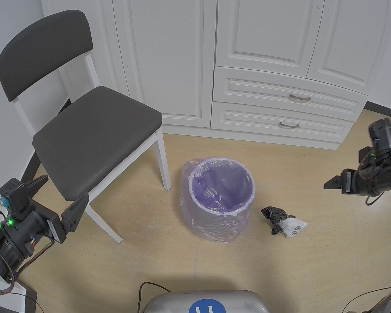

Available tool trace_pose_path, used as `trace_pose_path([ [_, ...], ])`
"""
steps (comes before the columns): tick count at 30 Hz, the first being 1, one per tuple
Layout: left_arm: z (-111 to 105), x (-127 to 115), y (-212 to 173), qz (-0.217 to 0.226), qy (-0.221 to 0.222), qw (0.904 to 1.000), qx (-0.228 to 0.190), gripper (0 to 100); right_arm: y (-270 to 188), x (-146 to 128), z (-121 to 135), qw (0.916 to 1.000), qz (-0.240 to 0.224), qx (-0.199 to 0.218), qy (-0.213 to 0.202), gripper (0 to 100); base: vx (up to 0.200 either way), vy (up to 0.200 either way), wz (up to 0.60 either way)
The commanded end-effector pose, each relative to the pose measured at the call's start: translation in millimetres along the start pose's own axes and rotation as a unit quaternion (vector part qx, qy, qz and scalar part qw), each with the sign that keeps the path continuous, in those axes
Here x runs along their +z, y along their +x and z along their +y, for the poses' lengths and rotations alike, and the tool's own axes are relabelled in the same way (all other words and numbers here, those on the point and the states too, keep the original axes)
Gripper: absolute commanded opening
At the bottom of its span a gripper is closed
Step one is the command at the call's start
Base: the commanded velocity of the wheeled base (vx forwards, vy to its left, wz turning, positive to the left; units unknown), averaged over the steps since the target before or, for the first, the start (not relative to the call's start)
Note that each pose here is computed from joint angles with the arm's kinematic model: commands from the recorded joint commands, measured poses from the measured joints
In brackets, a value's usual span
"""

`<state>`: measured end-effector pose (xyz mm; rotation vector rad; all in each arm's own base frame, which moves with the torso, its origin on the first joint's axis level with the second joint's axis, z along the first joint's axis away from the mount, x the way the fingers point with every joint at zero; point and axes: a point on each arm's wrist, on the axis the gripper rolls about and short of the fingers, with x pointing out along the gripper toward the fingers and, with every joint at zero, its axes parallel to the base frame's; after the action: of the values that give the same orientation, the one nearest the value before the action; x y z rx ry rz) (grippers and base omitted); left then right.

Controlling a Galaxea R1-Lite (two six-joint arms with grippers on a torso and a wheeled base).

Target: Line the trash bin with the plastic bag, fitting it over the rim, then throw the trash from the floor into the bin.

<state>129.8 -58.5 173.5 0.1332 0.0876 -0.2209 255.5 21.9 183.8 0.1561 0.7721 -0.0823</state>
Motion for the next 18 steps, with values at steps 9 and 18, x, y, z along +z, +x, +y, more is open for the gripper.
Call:
trace_pose_path([
  [9, 12.2, 36.4, -35.7, -0.062, -0.036, 0.9974, 0.0, 100, 150.2, -38.0, 10.1, 0.9913, 0.117, -0.057, 0.018, 100, 0.0, 0.0, 0.0],
  [18, 12.4, 36.8, -36.4, -0.064, -0.036, 0.9973, 0.0, 100, 148.8, -48.7, 6.3, 0.9935, 0.084, -0.076, -0.013, 100, 0.0, 0.0, 0.0],
])
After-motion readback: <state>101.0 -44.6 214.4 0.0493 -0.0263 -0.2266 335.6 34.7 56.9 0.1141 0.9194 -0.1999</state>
